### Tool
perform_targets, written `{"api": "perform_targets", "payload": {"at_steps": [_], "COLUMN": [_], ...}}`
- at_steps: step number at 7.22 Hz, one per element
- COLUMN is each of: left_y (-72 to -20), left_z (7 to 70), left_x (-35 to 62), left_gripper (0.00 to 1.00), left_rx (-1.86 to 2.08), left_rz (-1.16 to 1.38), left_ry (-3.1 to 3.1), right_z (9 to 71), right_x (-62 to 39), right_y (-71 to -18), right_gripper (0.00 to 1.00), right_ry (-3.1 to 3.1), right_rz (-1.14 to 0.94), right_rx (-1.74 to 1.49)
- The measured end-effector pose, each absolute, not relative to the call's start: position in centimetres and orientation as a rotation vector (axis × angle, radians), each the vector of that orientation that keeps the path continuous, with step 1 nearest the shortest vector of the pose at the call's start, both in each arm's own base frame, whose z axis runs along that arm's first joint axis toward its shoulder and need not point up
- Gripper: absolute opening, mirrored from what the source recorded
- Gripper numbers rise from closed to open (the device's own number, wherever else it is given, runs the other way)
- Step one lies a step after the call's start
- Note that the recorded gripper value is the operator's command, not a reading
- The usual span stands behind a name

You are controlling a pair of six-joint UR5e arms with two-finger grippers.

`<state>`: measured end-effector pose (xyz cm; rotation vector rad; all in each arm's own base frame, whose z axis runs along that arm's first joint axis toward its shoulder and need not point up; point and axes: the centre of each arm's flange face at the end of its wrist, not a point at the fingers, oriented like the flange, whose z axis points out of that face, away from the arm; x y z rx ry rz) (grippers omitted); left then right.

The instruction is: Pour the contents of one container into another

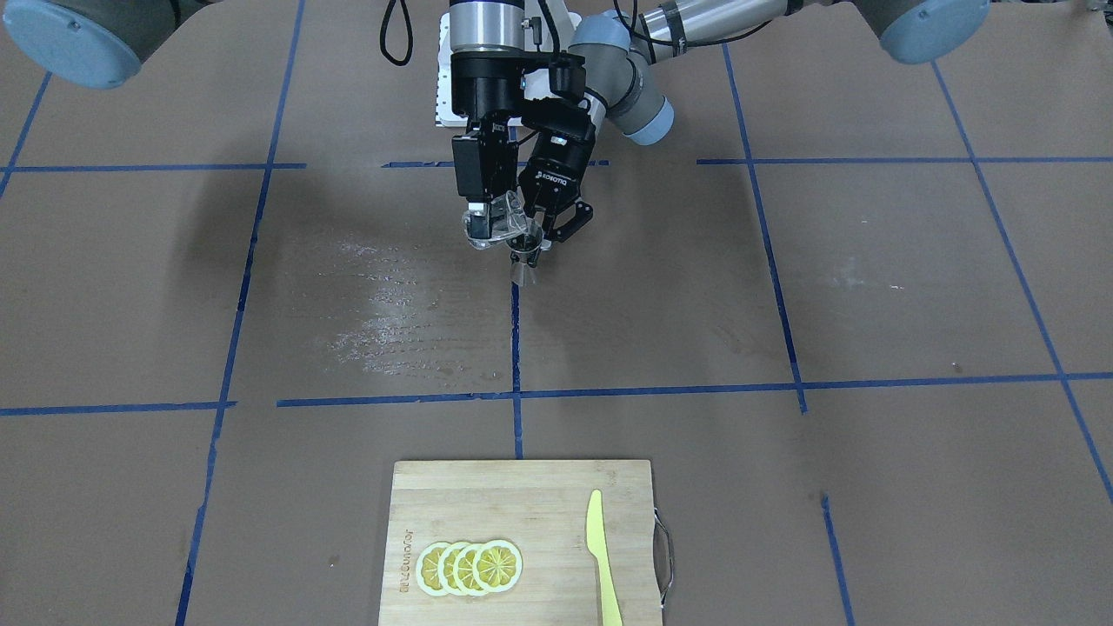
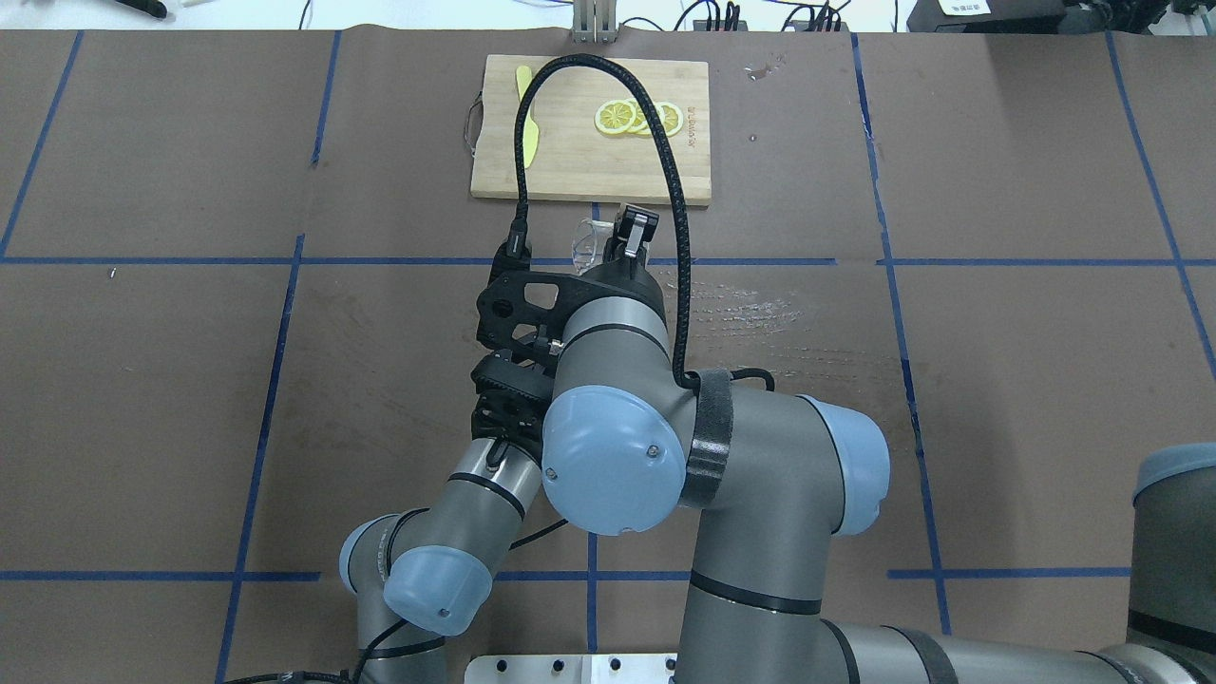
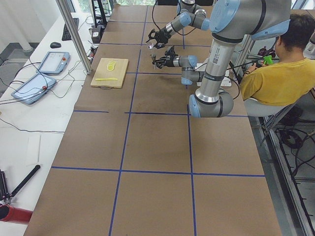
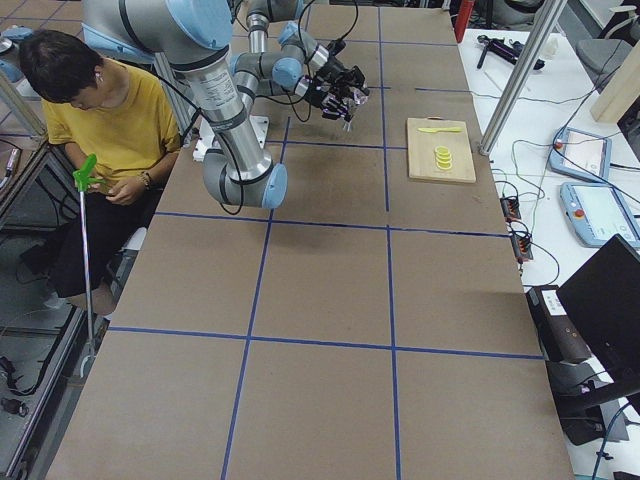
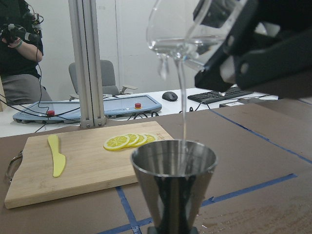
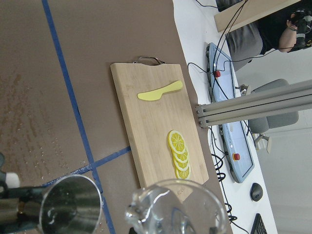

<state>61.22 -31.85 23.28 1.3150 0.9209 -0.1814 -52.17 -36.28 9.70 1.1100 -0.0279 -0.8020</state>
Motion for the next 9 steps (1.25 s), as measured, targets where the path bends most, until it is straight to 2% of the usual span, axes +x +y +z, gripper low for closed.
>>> {"api": "perform_targets", "payload": {"at_steps": [6, 9], "left_y": [-31.8, -31.8], "left_z": [23.2, 23.1], "left_x": [61.2, 61.2], "left_gripper": [0.00, 0.00], "left_rx": [1.314, 1.315], "left_rz": [-0.181, -0.181], "left_ry": [0.922, 0.925], "right_z": [9.8, 9.7], "right_x": [-52.9, -52.9], "right_y": [-35.9, -35.1], "right_gripper": [0.09, 0.05], "right_ry": [0.035, -0.048], "right_rz": [-0.852, -0.739], "right_rx": [1.122, 1.145]}}
